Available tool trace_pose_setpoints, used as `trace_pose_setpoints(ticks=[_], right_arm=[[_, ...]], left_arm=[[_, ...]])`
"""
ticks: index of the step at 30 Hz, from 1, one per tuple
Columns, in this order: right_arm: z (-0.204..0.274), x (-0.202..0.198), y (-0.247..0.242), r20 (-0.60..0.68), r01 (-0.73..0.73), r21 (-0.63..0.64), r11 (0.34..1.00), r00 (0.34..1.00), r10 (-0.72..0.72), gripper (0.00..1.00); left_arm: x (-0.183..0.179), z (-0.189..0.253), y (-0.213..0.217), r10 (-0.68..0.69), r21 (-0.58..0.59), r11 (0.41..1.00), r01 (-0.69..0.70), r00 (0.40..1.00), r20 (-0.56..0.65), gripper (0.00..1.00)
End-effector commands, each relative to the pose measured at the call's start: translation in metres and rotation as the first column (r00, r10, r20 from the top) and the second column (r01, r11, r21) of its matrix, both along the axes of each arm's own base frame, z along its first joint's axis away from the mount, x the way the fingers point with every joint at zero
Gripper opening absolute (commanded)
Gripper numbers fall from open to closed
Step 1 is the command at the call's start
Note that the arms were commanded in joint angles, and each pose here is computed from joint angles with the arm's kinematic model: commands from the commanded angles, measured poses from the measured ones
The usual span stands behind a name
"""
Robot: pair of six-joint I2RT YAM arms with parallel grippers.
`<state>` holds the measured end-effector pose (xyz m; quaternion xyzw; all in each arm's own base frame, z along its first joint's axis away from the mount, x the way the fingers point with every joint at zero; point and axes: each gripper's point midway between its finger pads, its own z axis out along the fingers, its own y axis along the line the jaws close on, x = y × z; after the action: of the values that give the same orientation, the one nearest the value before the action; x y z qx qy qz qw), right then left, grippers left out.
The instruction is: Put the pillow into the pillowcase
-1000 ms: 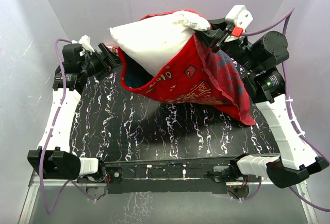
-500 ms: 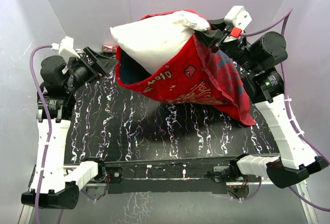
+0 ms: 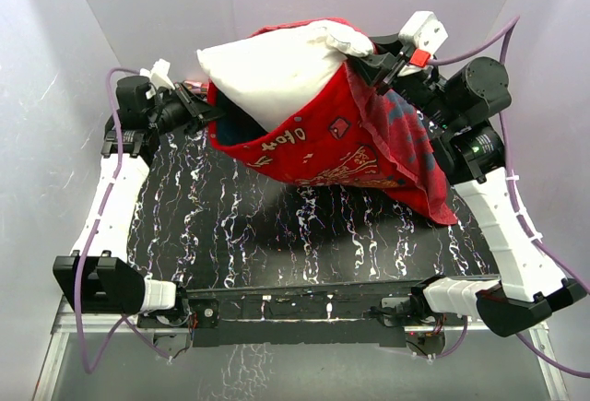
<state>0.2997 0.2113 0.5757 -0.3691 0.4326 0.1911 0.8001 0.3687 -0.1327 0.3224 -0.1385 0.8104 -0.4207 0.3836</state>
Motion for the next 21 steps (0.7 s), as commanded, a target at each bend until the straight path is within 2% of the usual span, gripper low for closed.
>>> trace_pose_setpoints(ticks=[1,5,8,11,14,17,18,21], right_arm=[[0.04,-0.012,-0.013,0.135,0.033,0.075,0.997,0.99,-0.043,0.08],[0.026,0.005,-0.008,0.093,0.048,0.047,0.998,0.994,-0.052,0.12],[0.006,0.025,0.006,0.006,0.014,0.003,1.0,1.0,-0.014,0.25],[-0.011,0.033,0.022,-0.094,-0.073,-0.018,0.997,0.993,0.071,0.45],[-0.016,0.017,0.029,-0.123,-0.17,-0.027,0.985,0.979,0.165,0.73],[-0.015,-0.005,0.026,-0.13,-0.232,-0.038,0.972,0.966,0.225,0.92],[-0.016,-0.013,0.025,-0.137,-0.251,-0.041,0.967,0.96,0.243,0.98],[-0.029,-0.036,0.023,-0.166,-0.304,-0.075,0.95,0.943,0.289,0.99]], left_arm=[[-0.013,0.088,-0.025,-0.146,-0.13,0.973,0.189,0.947,0.286,0.0],[-0.043,0.198,-0.029,-0.095,-0.25,0.925,0.287,0.809,0.579,0.0],[-0.052,0.258,-0.025,-0.038,-0.29,0.91,0.297,0.754,0.656,0.0],[-0.046,0.29,-0.015,0.07,-0.387,0.889,0.244,0.763,0.643,0.0],[-0.034,0.293,-0.004,0.163,-0.474,0.865,0.168,0.799,0.579,0.0],[-0.022,0.286,0.004,0.227,-0.518,0.851,0.091,0.824,0.519,0.0],[-0.018,0.284,0.007,0.247,-0.528,0.847,0.067,0.829,0.502,0.0],[-0.004,0.277,0.01,0.274,-0.54,0.841,0.026,0.841,0.466,0.0]])
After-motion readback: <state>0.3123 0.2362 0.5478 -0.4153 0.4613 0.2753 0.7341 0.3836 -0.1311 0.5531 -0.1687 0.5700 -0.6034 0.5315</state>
